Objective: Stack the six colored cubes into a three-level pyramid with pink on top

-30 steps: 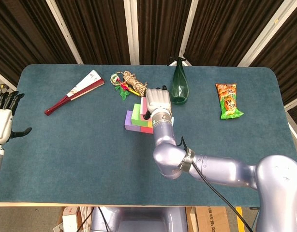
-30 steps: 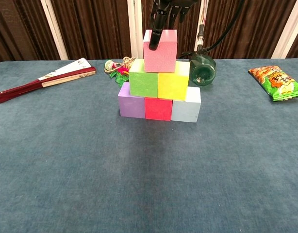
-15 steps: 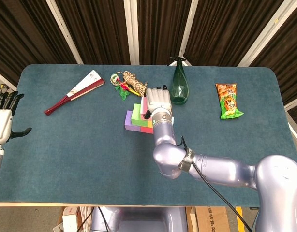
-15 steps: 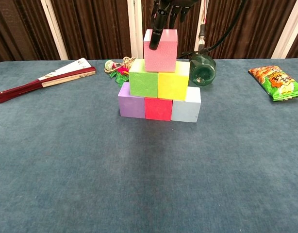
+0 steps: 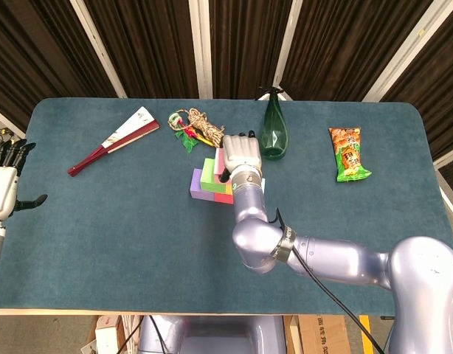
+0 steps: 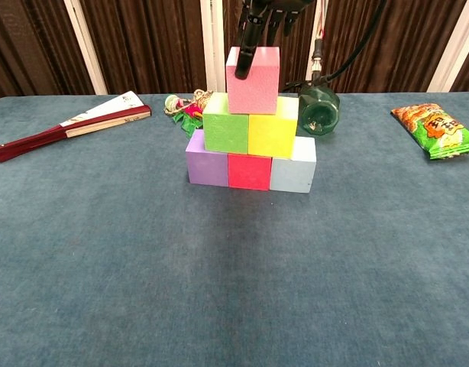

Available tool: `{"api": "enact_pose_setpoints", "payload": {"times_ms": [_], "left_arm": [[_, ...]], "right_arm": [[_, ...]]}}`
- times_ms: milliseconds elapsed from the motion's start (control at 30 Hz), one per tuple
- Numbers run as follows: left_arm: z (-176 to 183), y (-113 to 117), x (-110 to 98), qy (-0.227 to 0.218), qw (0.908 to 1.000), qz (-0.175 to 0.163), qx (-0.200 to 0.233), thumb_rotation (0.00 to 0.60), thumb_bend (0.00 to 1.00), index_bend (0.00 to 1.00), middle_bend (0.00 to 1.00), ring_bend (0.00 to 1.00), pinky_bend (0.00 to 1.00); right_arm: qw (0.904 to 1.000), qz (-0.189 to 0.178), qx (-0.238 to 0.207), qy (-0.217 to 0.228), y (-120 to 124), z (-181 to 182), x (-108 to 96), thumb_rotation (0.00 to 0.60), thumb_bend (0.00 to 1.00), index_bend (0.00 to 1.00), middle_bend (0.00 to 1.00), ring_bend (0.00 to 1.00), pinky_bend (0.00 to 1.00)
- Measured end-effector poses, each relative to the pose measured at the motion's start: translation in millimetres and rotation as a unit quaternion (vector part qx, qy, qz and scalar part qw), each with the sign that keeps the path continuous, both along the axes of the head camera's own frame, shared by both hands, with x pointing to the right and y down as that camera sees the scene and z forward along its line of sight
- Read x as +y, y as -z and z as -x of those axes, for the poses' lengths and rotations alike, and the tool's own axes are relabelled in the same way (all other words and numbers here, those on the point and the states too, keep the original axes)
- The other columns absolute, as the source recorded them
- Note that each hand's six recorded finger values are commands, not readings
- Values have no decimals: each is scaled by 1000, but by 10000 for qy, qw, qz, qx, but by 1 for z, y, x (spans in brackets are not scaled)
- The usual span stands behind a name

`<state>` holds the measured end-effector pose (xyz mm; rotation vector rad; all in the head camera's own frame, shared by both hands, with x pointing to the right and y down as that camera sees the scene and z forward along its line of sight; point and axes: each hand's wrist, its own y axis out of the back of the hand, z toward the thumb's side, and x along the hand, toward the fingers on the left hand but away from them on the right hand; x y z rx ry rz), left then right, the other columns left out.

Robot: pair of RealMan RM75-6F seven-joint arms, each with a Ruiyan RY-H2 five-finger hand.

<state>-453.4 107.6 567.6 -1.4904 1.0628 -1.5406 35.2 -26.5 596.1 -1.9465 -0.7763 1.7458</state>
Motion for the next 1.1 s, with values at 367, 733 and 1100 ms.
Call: {"api": "enact_pose_setpoints", "payload": {"times_ms": [367,733,1100], "left_arm": [[-1,0,0,-11,10000,5,-18,600,202,115,44,0,0],[-1,-2,0,-2,10000,16,-29,600,202,115,42,0,0],[0,-2,0,5,10000,9,-39,600,202,115,42,0,0]], "right_arm": [[10000,57,-13,-13,-1,-1,0,600,249,293,212,118,11],[10000,69,-16,-35,-1,-3,0,600,250,274,191,98,11],[9999,146,-43,-21,-1,-3,1,600,250,204,169,72,11]]}}
